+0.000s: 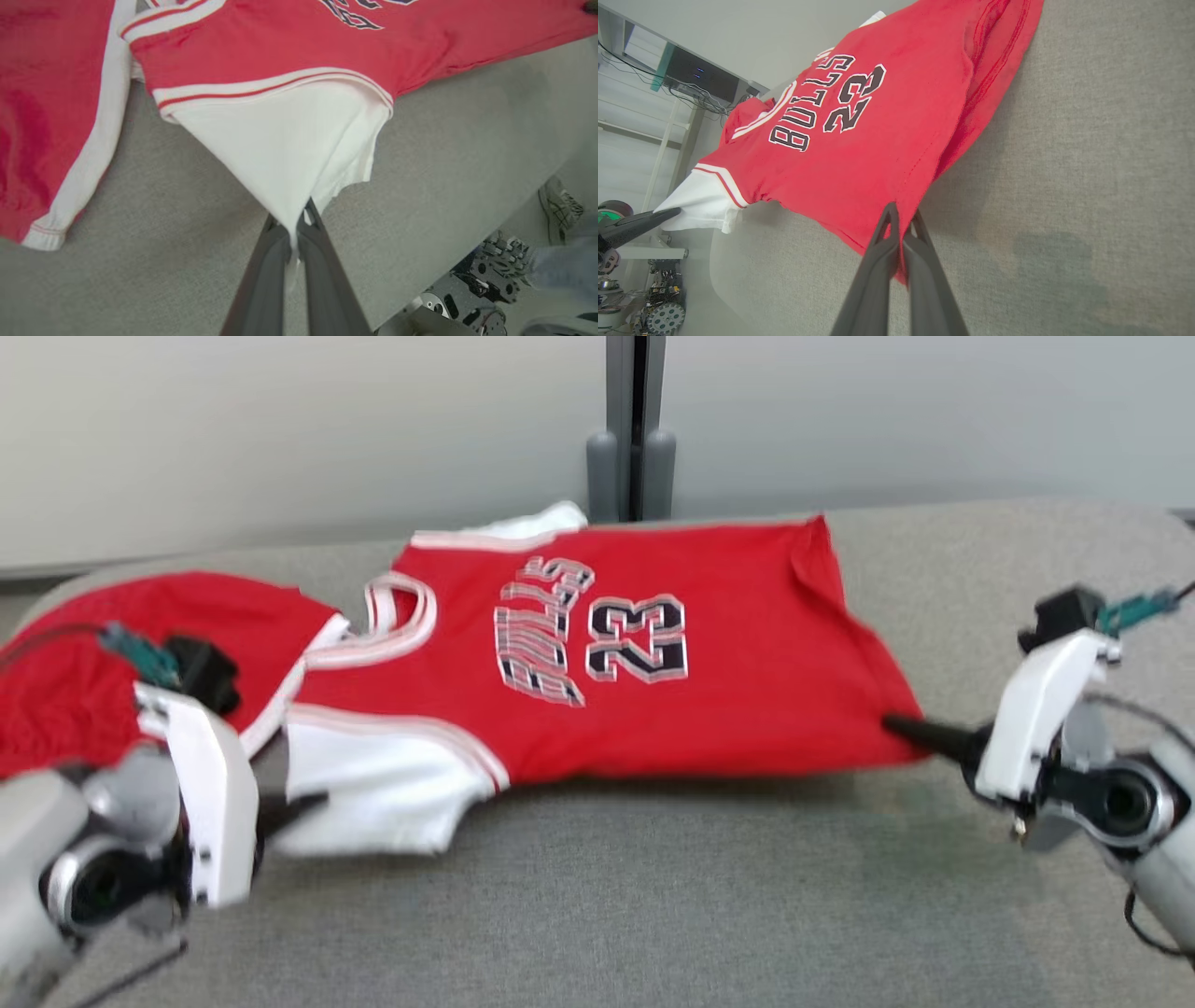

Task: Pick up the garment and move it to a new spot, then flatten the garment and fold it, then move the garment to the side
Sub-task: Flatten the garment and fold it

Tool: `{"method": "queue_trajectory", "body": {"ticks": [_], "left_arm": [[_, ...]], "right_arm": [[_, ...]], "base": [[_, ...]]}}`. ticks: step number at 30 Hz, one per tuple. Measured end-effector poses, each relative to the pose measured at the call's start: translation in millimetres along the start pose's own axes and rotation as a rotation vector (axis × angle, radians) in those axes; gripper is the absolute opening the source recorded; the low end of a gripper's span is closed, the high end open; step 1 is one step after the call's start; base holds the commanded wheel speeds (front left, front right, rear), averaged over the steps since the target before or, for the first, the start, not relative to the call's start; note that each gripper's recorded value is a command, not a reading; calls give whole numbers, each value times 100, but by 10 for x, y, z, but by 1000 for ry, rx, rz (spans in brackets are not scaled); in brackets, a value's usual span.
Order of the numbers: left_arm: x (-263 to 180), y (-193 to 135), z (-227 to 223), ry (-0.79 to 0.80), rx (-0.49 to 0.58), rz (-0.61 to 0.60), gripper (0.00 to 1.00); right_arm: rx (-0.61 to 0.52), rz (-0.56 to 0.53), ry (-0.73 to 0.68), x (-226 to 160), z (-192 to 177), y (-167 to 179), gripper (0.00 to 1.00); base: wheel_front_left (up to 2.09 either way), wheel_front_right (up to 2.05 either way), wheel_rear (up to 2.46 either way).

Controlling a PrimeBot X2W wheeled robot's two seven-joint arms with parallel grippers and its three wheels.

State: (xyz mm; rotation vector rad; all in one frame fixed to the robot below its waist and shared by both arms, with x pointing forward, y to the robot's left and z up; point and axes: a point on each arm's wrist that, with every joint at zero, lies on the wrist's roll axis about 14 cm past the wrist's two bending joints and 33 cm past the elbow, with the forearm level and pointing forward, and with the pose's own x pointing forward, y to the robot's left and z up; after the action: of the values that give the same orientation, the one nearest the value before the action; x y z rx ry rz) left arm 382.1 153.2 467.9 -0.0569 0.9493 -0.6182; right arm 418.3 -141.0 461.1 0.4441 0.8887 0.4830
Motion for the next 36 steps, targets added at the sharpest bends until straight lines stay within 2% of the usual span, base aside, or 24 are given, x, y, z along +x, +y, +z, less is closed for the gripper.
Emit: {"method": "queue_trajectory", "body": {"ticks": [6,13,19,25,29,36], "left_arm": [[-268,-389,-603,134,-31,-68,0],[-586,-735,-1267,301,-131,-136,0],[-718,-824,-1391,363,-171,-155,0],[-648,-846,-1252,408,-175,-184,0],[-539,-695,-1054,433,-174,-150,0],[-285,-439,-720,453,-206,-114,0]], "right_arm": [[-3,-7,81,-314,-488,-53,0],[41,-32,189,-667,-1109,-270,0],[61,-49,216,-857,-1291,-373,0],[43,-31,233,-841,-1205,-314,0],[31,-17,220,-739,-988,-263,0],[94,-18,155,-489,-575,-325,0]], "base": [[0,0,0],[0,0,0],[0,0,0],[0,0,0],[0,0,0],[0,0,0]]}}
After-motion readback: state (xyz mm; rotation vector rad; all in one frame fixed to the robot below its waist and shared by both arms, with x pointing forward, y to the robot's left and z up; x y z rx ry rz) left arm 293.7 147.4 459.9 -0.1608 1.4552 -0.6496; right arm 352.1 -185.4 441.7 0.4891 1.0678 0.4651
